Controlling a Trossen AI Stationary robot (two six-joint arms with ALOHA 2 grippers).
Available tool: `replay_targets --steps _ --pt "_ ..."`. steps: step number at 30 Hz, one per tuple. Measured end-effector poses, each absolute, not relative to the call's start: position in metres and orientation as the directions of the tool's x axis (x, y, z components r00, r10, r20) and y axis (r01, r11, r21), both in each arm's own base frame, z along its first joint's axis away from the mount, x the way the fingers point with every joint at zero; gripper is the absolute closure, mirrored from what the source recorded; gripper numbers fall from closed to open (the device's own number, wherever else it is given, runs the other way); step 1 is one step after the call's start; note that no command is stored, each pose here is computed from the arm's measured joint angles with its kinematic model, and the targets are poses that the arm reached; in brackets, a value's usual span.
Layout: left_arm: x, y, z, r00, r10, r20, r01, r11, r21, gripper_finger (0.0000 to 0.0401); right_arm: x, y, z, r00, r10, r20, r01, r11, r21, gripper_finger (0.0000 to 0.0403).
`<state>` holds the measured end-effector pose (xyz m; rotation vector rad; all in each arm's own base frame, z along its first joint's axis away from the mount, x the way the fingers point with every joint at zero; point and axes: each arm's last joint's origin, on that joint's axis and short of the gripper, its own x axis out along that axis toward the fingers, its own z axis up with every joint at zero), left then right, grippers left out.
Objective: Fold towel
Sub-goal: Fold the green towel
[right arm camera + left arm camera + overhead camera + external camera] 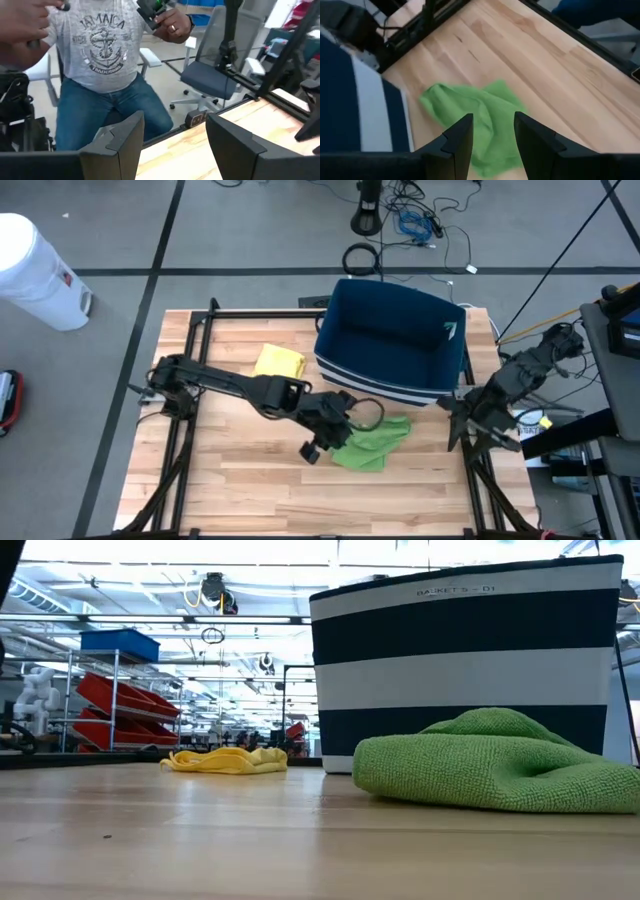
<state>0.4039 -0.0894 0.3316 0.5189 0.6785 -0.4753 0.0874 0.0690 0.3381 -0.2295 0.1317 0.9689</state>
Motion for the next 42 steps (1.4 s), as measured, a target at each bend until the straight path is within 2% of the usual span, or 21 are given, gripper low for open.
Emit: replay_targets --steps 7,15,28,35,42 --pt "0.367 -0.070 0.379 0.740 -0.200 -0.642 0.491 0.813 0.313 0.0252 0.064 0.052 0.341 0.607 0.778 -0.164 -0.795 0.588 -0.152 0.0202" --pt "0.304 -0.052 0.428 0.783 -0.119 -0.610 0.379 0.869 0.317 0.0252 0.051 0.042 0.339 0.644 0.749 -0.158 -0.765 0.625 -0.156 0.0202" --pt "0.192 -0.037 0.476 0.829 0.017 -0.559 0.152 0.955 0.255 0.0252 0.039 0.034 0.339 0.670 0.732 -0.127 -0.742 0.660 -0.115 0.0202" --pt "0.142 -0.033 0.471 0.876 -0.012 -0.483 0.118 0.975 0.189 0.0252 0.038 0.032 0.340 0.690 0.715 -0.112 -0.723 0.679 -0.123 0.0202" --pt "0.109 -0.026 0.428 0.918 -0.042 -0.395 0.116 0.980 0.164 0.0252 0.039 0.033 0.343 0.697 0.713 -0.080 -0.717 0.687 -0.118 0.0202"
